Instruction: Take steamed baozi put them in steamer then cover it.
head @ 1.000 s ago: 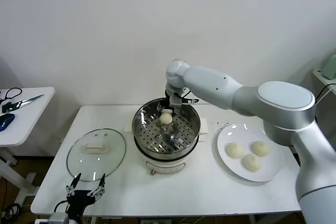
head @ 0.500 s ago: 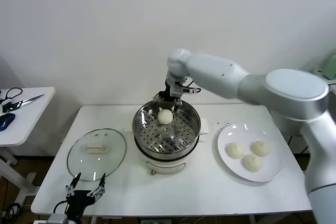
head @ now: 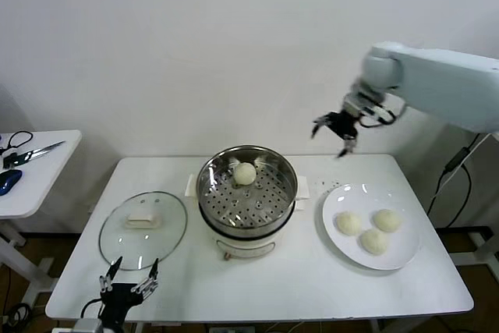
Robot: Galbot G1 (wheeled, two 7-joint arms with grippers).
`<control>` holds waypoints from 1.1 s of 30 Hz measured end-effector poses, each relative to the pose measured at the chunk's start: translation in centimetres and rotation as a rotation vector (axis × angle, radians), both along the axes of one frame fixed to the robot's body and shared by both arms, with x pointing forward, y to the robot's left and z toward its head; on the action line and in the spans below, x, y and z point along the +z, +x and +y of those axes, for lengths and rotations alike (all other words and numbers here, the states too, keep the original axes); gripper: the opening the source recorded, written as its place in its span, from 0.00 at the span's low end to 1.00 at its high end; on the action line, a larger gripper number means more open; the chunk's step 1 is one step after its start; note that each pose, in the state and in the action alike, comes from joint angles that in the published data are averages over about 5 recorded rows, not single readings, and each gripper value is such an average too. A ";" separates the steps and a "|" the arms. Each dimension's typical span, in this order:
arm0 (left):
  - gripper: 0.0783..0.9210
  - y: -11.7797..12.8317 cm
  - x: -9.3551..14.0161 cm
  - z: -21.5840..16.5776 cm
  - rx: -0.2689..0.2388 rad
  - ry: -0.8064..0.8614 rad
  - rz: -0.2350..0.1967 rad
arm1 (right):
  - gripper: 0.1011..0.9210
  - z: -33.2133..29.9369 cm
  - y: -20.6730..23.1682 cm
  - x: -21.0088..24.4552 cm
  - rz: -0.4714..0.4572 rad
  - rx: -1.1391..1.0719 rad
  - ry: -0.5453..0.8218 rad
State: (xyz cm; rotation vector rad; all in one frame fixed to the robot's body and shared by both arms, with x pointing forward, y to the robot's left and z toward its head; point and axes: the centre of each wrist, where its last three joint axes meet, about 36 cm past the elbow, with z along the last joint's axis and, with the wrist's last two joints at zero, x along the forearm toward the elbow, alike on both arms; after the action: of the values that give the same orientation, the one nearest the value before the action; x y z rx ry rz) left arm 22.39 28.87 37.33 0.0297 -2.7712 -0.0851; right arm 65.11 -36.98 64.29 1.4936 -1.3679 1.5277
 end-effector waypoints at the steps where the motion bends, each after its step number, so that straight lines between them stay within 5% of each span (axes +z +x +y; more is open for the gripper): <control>1: 0.88 0.0 0.0 0.0 -0.001 0.000 0.001 | 0.88 -0.3 -0.6 -0.9 0.013 -0.041 0.001; 13: 0.88 -0.2 -0.2 -0.2 -0.006 0.004 0.008 | 0.88 -0.8 -4.6 -10.1 0.113 -0.322 -0.060; 33: 0.88 -0.4 -0.6 -0.3 -0.002 0.011 0.014 | 0.88 1.6 -3.0 -17.7 0.114 -0.420 -0.086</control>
State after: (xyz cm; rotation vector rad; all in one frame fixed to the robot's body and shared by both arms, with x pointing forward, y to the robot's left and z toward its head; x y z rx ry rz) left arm 21.94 28.57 36.68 0.0287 -2.7572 -0.1012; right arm 62.09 -35.37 46.57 1.1325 -1.4205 1.2020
